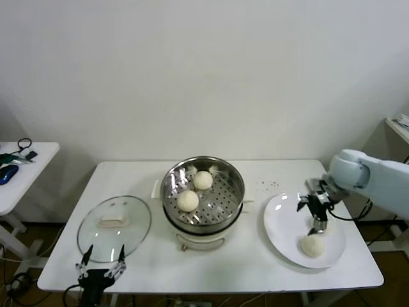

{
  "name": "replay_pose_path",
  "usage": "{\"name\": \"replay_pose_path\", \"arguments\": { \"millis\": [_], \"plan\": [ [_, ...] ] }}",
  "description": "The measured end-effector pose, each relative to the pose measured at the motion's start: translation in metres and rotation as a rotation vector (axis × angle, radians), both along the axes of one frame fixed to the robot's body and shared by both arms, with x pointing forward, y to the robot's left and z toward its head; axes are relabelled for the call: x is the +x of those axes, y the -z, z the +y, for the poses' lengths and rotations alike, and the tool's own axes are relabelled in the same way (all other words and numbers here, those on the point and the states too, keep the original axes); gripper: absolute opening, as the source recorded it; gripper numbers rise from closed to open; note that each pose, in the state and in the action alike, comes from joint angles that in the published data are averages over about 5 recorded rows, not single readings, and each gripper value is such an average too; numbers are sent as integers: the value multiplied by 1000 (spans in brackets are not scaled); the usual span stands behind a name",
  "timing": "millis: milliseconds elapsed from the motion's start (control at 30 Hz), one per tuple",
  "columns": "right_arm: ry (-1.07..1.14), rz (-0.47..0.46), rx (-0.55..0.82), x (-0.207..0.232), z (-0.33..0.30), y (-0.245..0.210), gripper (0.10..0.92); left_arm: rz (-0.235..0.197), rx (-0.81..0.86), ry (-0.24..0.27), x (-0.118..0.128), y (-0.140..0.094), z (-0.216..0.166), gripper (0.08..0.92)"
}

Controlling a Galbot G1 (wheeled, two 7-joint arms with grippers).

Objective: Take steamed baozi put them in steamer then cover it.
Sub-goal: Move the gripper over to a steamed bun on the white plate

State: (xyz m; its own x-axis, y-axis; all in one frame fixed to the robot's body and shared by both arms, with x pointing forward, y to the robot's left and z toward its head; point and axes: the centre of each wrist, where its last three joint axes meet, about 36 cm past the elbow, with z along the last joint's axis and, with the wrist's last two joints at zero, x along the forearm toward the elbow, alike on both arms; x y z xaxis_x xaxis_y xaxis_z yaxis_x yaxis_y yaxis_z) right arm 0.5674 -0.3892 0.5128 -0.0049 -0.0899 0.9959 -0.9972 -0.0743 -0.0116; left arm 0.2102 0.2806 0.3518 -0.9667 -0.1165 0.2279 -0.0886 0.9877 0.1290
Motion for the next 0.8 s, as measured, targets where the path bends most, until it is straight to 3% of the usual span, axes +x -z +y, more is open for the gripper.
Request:
{"name": "replay_pose_path", "arguments": {
  "millis": [800],
  "plan": [
    [31,40,-45,-9,-14,60,818,25,3,-9,-4,9,-2,823]
  ]
}}
